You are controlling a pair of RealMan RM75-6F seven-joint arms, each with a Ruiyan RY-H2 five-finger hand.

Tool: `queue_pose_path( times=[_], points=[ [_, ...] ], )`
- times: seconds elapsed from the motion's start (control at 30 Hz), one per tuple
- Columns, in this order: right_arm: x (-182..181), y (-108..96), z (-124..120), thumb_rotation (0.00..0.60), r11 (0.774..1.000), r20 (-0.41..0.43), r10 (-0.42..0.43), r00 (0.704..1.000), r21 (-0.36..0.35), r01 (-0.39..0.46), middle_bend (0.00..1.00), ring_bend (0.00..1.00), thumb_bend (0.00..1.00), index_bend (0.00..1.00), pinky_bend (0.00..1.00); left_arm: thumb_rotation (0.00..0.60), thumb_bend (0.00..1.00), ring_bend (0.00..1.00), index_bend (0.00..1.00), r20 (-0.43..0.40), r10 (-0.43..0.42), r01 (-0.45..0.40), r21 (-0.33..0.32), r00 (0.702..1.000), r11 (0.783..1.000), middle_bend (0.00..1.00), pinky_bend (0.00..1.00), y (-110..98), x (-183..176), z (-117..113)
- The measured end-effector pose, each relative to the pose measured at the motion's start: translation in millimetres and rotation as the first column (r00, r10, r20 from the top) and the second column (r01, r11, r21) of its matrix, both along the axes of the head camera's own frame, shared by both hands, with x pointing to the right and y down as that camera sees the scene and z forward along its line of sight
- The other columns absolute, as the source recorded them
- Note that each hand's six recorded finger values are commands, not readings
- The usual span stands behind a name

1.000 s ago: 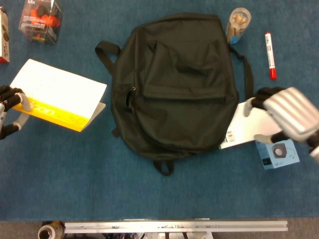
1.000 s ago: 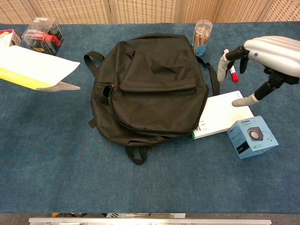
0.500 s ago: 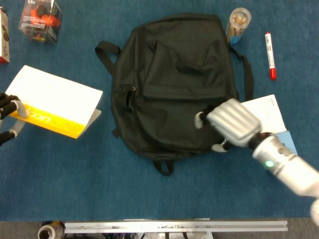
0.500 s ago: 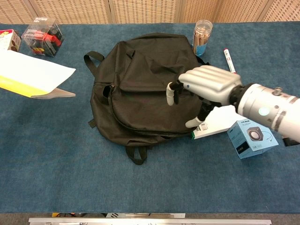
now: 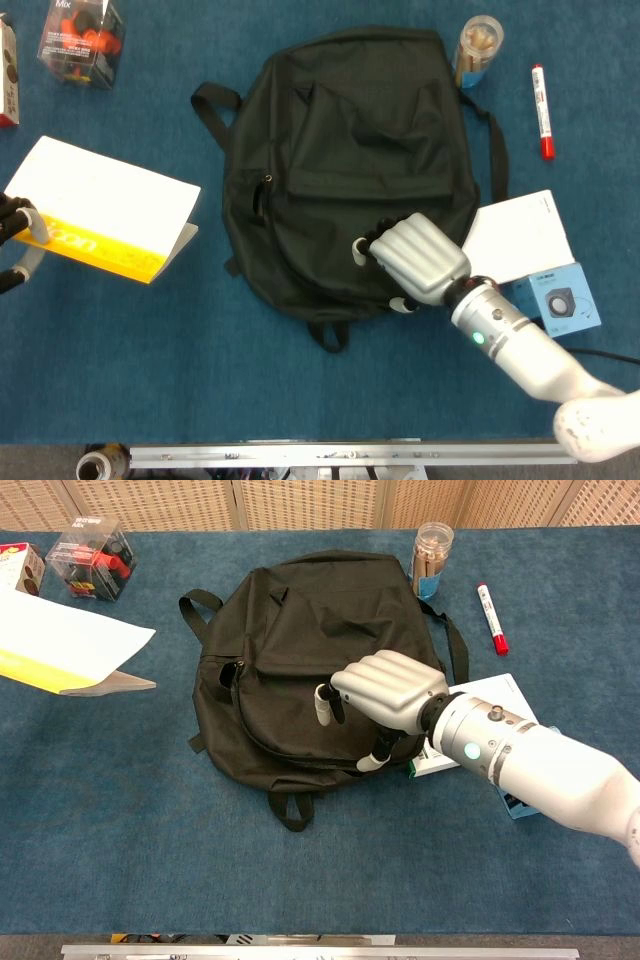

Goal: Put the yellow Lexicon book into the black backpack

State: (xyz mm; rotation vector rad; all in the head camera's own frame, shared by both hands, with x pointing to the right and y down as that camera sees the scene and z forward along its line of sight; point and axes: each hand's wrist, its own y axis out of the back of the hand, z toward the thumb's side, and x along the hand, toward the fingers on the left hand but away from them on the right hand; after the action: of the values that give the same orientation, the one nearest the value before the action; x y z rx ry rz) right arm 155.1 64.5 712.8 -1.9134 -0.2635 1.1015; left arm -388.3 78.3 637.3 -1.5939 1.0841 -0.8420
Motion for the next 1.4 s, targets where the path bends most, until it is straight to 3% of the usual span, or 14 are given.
queue_pose_path(
  times=[0.23,0.43,0.7,0.77,0.93,1.1,1.2,1.4],
  points=[
    [-8.2,6.9,10.1,0.6,1.0,-0.025,-0.006,1.0,0.022,0.006,0.44,0.32,0.0,0.4,0.42,0.6,0.4,0.52,0.63,0.006,0.001,-0.001,-0.001,1.0,1.0,0.59,0.67,-0.3,-0.6,-0.4],
    [-15.1,11.9,6.3,0.6,1.0,0.011,0.005,1.0,-0.001,-0.005,0.44,0.32,0.0,0.39,0.42,0.6,0.4,0.52,0.63,0.008,-0.003,0.004,-0.003,1.0,1.0,0.59,0.67,-0.6,-2.5,-0.8],
    [-13.6,9.6,17.0,0.6,0.999,-0.047,0.001,0.999,0.05,0.002,0.44,0.32,0.0,0.38,0.42,0.6,0.4,0.52,0.63,0.003,0.0,0.0,0.002,1.0,1.0,0.59,0.67,-0.4,-2.8,-2.5],
    [-13.3,6.0,18.2,0.6,0.998,-0.052,0.017,0.999,0.059,-0.014,0.44,0.32,0.08,0.38,0.42,0.6,0.4,0.52,0.63,0.004,0.0,0.0,0.004,1.0,1.0,0.59,0.67,-0.3,-3.3,-2.9],
    [-15.8,-5.2,16.1,0.6,0.996,-0.035,0.052,0.998,0.071,-0.049,0.44,0.33,0.43,0.38,0.43,0.6,0.4,0.52,0.63,0.003,-0.004,0.004,0.007,1.0,1.0,0.59,0.67,-0.9,-5.3,-4.0],
    [-15.9,-15.9,18.7,0.6,0.995,-0.039,0.077,0.996,0.074,-0.074,0.46,0.36,0.58,0.4,0.49,0.6,0.4,0.52,0.63,0.009,0.005,-0.005,0.005,1.0,1.0,0.59,0.67,-2.1,-4.5,-3.8],
    [-14.9,-20.8,23.1,0.6,0.994,-0.055,0.092,0.994,0.059,-0.089,0.48,0.39,0.68,0.46,0.55,0.6,0.4,0.52,0.63,0.013,0.012,-0.012,0.006,1.0,1.0,0.59,0.67,-2.9,-3.3,-4.3],
    [-14.8,-44.1,23.5,0.6,0.986,-0.049,0.145,0.988,0.096,-0.139,0.56,0.53,0.8,0.61,0.7,0.6,0.4,0.52,0.63,0.022,0.023,-0.023,0.009,0.999,1.0,0.59,0.67,-4.7,-2.5,-6.6]
  ],
)
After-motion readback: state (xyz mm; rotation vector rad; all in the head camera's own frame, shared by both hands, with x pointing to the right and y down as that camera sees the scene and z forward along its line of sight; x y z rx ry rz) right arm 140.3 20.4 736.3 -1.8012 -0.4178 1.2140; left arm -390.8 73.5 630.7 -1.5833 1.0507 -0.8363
